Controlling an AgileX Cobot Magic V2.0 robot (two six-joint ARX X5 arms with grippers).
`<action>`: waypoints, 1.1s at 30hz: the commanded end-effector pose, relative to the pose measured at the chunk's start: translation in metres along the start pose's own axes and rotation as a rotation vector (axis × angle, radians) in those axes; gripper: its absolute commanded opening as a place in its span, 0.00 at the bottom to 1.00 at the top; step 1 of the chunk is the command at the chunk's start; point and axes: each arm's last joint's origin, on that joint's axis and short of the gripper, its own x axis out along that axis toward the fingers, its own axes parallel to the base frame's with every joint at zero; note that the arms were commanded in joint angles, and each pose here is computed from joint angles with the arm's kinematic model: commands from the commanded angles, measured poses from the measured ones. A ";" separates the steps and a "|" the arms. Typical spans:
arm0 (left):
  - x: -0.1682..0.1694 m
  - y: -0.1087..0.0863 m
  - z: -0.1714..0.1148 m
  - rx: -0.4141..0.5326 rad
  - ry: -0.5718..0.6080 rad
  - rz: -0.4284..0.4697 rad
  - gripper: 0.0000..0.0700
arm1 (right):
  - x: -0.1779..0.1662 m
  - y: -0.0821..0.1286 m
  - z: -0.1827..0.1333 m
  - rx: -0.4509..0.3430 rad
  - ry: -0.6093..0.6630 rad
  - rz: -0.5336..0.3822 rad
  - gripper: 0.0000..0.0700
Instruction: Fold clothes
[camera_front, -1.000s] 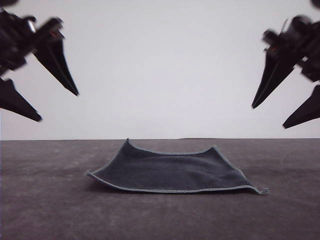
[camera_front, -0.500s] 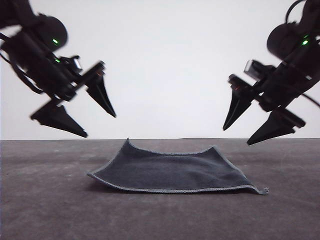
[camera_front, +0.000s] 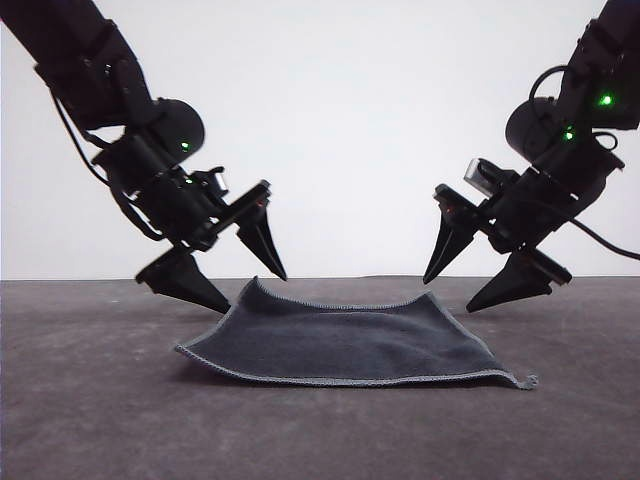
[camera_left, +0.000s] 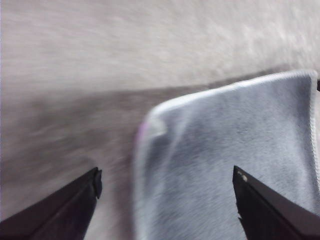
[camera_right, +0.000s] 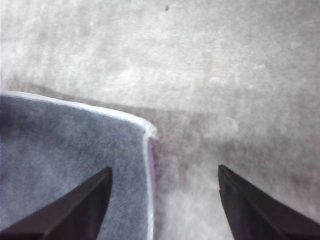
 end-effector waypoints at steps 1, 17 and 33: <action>0.008 -0.002 0.004 0.031 -0.004 -0.012 0.73 | 0.008 -0.002 0.004 -0.005 -0.002 0.019 0.59; 0.012 -0.010 0.006 0.068 -0.044 -0.017 0.73 | 0.032 0.005 0.000 -0.022 0.005 0.113 0.44; 0.007 -0.002 0.009 0.065 -0.059 -0.004 0.00 | 0.033 0.006 0.001 -0.023 -0.009 0.092 0.00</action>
